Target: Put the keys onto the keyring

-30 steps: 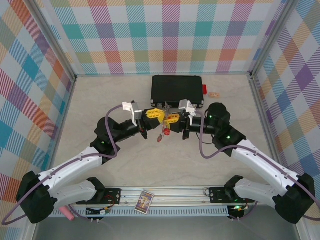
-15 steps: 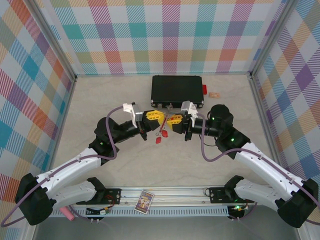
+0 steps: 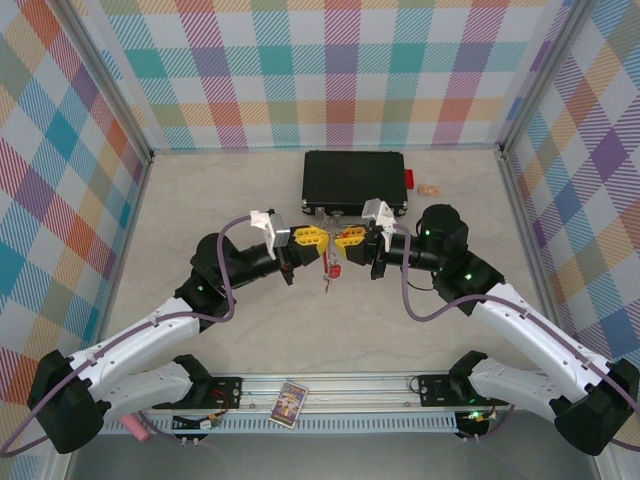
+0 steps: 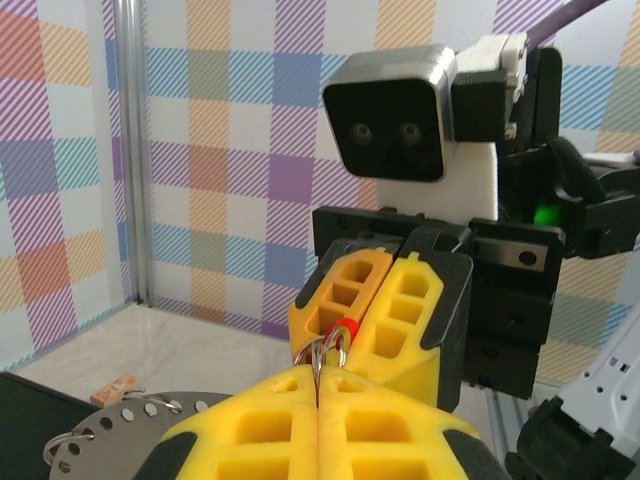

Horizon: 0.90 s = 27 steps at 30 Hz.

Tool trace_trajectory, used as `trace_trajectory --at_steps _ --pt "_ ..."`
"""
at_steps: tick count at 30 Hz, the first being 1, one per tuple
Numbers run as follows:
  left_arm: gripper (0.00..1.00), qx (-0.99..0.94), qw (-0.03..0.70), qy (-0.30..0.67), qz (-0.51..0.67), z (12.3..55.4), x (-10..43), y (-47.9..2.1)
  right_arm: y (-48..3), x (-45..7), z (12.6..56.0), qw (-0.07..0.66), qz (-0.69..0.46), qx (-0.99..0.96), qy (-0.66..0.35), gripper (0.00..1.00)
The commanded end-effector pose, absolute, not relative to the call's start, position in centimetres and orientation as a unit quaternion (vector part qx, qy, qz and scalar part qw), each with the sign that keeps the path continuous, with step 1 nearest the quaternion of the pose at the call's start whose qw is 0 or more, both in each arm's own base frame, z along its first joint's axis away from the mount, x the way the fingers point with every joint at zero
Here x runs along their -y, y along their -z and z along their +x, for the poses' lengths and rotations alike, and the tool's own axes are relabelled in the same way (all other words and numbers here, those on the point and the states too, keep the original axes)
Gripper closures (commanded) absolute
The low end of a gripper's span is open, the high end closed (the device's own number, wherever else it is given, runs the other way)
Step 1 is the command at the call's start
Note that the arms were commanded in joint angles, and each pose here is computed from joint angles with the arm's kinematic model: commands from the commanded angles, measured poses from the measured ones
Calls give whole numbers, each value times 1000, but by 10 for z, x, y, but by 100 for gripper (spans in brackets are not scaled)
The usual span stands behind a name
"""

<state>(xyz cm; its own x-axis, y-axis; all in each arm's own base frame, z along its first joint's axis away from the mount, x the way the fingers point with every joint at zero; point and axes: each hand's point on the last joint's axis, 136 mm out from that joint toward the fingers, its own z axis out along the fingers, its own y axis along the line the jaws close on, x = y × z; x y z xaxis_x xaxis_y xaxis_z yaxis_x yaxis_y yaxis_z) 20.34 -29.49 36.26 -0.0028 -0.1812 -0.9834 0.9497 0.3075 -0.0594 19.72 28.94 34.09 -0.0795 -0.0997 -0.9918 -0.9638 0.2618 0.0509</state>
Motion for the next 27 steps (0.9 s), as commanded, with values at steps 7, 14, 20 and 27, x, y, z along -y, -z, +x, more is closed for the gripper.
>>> trace_trajectory --at_steps 7,14,20,27 --pt "100 -530 597 459 390 194 297 -361 -354 -290 198 526 -446 -596 -411 100" --pt "100 -529 612 450 379 196 292 -366 -351 -291 196 522 -464 -591 -402 100" --pt "100 -507 627 467 364 193 289 -384 -338 -298 190 479 -489 -598 -417 100" --pt "100 -503 621 476 368 193 293 -386 -328 -305 187 453 -509 -604 -413 100"
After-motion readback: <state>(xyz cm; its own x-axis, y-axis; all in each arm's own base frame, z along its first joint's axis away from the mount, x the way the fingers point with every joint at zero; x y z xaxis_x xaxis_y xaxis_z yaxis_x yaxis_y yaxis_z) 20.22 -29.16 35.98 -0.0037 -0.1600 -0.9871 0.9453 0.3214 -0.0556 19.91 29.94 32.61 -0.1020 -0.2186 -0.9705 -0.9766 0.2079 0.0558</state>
